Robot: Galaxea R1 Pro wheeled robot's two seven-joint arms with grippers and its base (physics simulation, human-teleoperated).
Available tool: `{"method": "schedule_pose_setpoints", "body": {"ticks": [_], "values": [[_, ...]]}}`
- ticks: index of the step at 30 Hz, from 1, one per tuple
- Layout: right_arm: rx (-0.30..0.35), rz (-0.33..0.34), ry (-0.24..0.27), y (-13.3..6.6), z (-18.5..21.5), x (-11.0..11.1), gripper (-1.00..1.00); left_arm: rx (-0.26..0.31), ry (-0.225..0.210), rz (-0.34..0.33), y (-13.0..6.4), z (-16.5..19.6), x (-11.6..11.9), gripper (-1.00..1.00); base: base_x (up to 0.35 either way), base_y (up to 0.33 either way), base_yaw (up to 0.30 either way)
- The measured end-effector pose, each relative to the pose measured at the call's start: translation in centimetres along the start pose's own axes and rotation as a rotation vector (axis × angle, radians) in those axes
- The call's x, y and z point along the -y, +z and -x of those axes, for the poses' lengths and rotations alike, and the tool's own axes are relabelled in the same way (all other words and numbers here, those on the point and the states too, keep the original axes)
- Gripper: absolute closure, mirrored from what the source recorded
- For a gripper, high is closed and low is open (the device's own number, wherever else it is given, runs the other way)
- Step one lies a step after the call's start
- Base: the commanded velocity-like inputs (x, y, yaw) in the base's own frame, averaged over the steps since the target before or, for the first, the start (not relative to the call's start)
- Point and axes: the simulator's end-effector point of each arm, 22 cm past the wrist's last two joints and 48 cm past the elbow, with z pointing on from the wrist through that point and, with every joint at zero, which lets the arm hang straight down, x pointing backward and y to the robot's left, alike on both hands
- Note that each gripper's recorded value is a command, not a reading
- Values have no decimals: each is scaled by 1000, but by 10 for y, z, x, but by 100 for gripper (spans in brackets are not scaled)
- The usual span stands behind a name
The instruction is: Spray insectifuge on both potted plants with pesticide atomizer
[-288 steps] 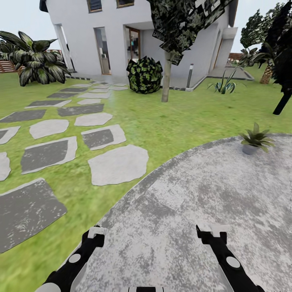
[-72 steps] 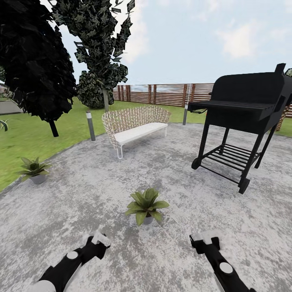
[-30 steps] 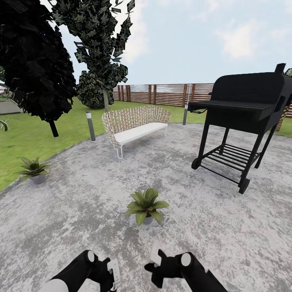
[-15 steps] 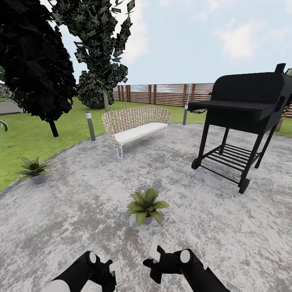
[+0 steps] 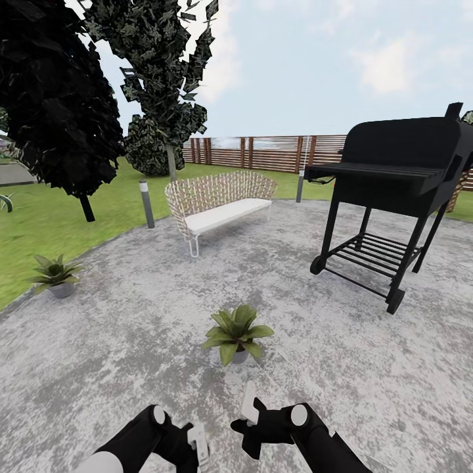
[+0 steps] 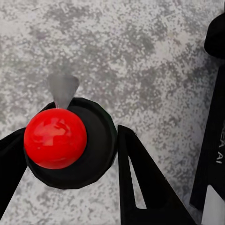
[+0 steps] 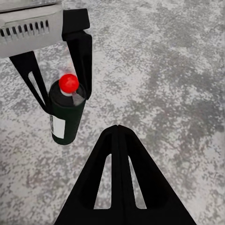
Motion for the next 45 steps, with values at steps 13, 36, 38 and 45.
{"method": "schedule_pose_setpoints", "body": {"ticks": [13,36,38,45], "values": [[-1,0,1,0,0,0,100,36,24,-15,8,32,8,100,0,0,0],[-1,1,1,0,0,0,100,52,38,-72,4,47,15,100,0,0,0],[-1,0,1,0,0,0,100,53,36,-72,4,47,15,100,0,0,0],[-1,0,1,0,0,0,100,118,19,-55,-2,65,9,100,0,0,0]]}}
